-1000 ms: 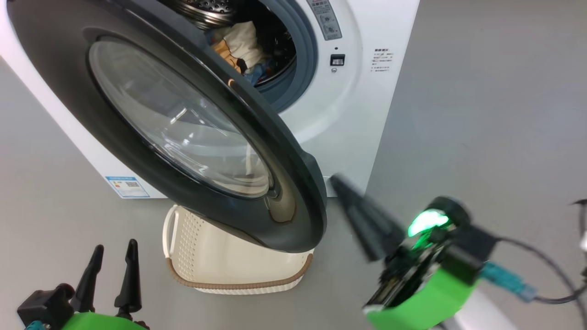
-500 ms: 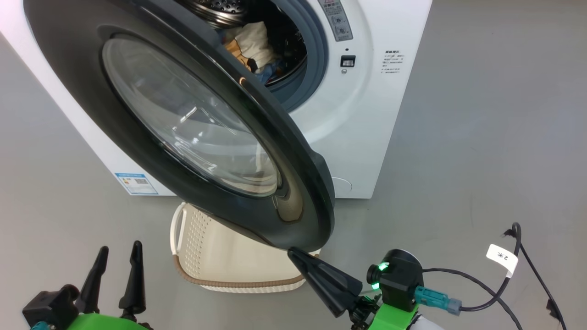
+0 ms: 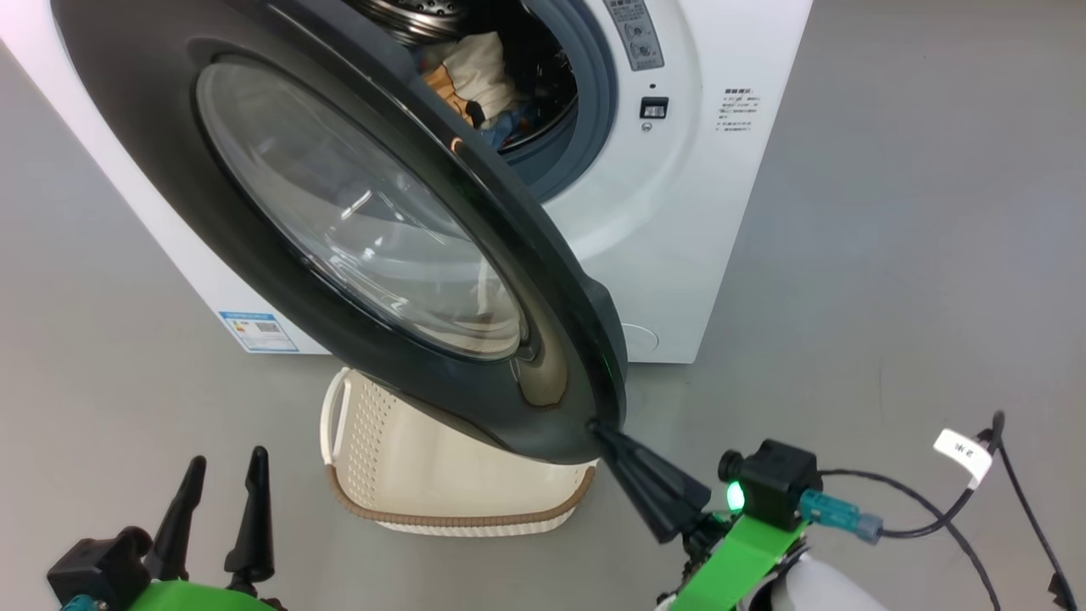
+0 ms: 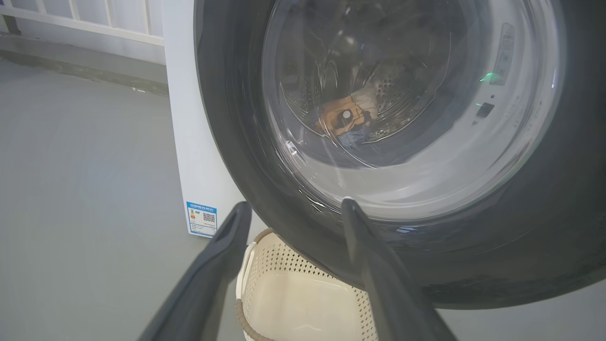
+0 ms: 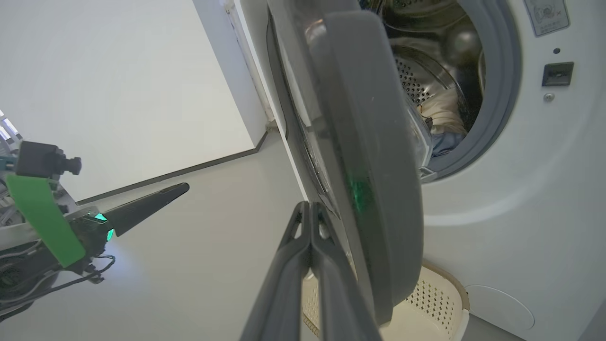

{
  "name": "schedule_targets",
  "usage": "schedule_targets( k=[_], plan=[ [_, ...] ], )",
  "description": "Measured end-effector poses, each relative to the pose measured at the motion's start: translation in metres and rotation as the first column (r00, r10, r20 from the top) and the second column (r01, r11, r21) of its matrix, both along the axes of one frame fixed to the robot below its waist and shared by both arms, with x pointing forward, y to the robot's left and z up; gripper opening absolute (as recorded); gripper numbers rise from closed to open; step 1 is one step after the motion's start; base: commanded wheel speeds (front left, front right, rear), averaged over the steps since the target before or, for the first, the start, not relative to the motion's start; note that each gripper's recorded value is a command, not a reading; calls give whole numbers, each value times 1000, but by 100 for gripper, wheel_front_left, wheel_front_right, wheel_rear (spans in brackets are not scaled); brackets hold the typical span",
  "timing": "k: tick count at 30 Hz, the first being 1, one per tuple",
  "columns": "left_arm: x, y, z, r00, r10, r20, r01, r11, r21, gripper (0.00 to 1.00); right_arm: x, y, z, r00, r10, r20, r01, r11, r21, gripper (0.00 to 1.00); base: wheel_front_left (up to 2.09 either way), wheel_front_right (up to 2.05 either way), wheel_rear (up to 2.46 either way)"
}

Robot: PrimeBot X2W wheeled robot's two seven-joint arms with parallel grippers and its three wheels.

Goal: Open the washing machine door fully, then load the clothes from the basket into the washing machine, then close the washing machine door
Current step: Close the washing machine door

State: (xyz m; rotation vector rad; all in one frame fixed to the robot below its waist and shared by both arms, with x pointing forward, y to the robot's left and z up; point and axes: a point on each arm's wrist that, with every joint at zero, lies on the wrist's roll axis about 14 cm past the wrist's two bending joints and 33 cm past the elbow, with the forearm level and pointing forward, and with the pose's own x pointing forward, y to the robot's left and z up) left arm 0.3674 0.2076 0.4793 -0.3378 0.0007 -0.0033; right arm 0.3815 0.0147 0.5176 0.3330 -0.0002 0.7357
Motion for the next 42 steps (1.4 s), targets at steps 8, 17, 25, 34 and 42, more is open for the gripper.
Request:
schedule_targets(
  k=[8,17,25,34,42],
  plan=[
    [0,0,-5,1000,1,-16,-1,1000,0,100,15,-7,-1,999,-45,-14,45,999,16,0,0,0,0],
    [2,1,-10,999,5,-32,-5,1000,1,100,37,-14,-2,995,-92,-24,93,995,38,0,0,0,0],
    [14,-3,-11,1000,1,-29,-1,1000,-10,100,71,-24,4,987,-157,-20,158,985,70,0,0,0,0],
    [27,-6,-14,999,-6,-32,6,1000,-11,100,110,-30,7,979,-203,-15,204,975,94,0,0,0,0],
    [37,-8,-17,999,-8,-35,7,1000,-20,100,150,-36,12,969,-248,-7,247,962,118,0,0,0,0]
  ],
)
